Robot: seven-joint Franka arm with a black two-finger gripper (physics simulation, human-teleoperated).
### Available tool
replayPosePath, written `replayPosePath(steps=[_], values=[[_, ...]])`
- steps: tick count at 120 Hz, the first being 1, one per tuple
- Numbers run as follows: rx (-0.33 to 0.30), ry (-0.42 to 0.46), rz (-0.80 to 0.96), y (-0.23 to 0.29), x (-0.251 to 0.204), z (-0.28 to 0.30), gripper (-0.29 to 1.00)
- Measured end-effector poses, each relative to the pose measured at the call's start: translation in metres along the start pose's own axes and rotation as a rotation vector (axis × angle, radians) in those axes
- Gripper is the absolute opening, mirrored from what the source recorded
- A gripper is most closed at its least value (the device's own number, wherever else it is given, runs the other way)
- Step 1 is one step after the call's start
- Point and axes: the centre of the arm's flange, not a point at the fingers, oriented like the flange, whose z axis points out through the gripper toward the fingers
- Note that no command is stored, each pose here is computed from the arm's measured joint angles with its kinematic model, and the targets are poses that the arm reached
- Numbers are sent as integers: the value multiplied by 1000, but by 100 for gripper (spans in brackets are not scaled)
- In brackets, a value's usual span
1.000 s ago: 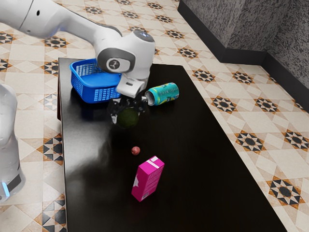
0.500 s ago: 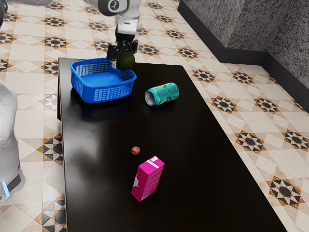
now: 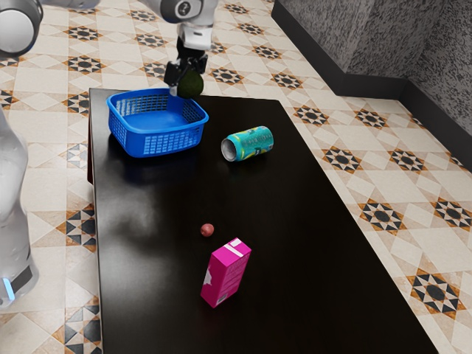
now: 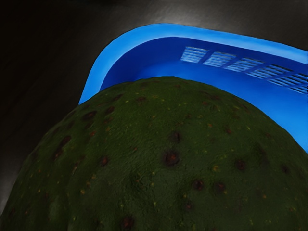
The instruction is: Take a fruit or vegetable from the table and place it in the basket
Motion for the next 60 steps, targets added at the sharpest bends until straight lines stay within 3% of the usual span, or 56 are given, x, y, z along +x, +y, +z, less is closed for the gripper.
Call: replayPosePath(steps=[10,22,60], values=[[-1,21,19,13,1,3,31],[0,27,26,16,1,4,49],[-2,28,33,17,1,4,67]])
